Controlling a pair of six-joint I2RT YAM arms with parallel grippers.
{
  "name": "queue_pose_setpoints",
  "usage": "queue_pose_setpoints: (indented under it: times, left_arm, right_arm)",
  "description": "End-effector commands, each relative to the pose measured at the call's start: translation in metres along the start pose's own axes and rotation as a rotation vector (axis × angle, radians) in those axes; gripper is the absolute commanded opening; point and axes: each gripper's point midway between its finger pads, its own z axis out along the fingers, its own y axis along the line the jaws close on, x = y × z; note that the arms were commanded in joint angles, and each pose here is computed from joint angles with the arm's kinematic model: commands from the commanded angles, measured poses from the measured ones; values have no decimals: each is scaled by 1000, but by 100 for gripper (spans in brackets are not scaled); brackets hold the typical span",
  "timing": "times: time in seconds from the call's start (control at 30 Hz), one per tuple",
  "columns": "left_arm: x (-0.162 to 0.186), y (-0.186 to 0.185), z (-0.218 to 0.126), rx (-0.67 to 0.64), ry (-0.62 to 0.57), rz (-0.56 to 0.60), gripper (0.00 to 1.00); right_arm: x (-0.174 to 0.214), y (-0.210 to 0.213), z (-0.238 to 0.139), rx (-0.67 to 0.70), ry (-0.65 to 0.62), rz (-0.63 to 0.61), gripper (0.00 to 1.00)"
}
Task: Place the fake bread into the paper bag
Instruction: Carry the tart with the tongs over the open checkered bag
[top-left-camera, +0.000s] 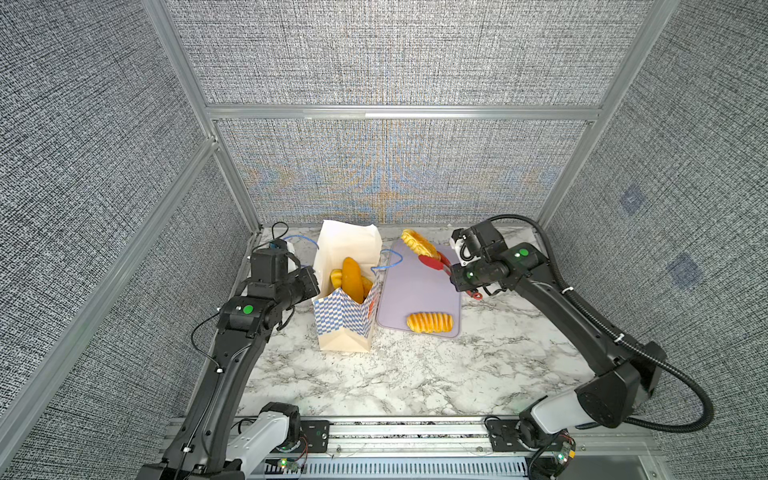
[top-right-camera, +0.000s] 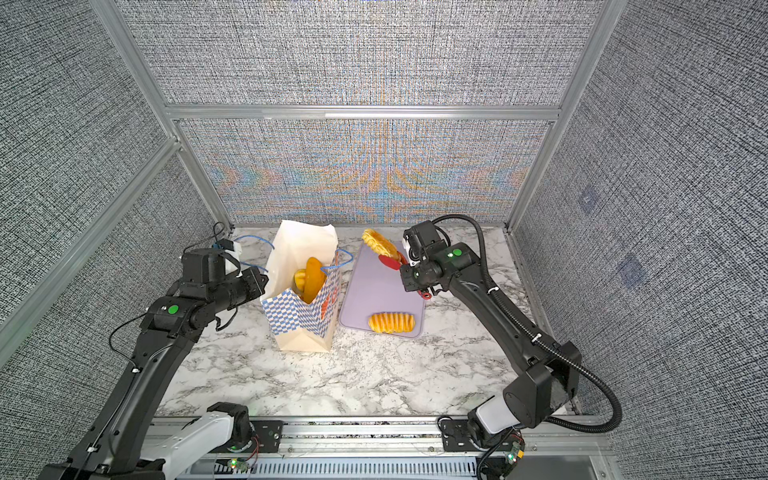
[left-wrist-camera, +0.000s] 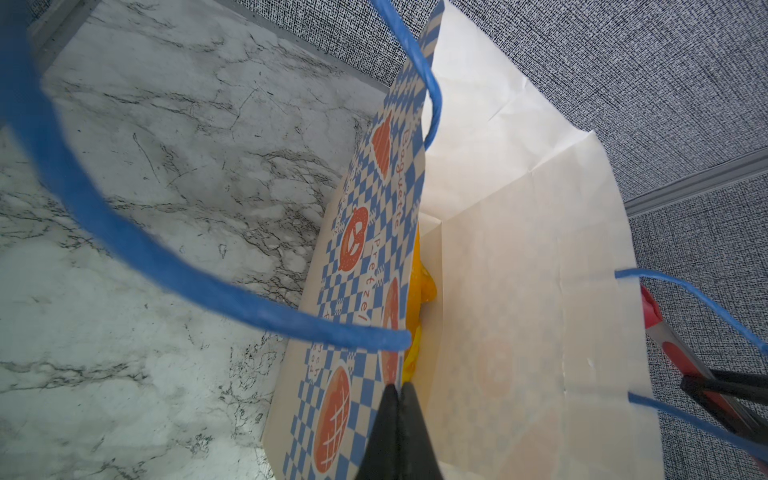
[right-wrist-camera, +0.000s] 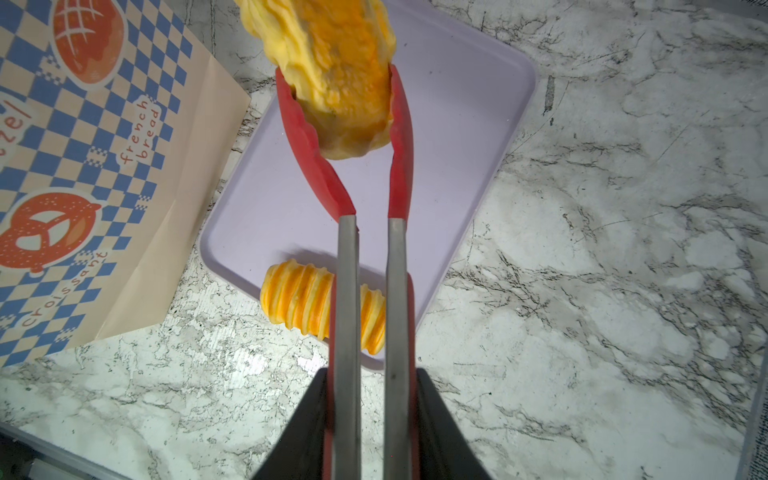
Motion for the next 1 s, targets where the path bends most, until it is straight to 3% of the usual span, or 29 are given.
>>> queue_pose_setpoints:
  times: [0.0, 0.97]
  left_arm:
    - [0, 2, 0, -7, -2, 1, 0]
    - [4, 0, 6, 12, 13, -2, 0]
  right_arm:
    - [-9, -1, -10, 3, -40, 7, 33]
    - [-64, 46, -90, -280, -257, 14, 32]
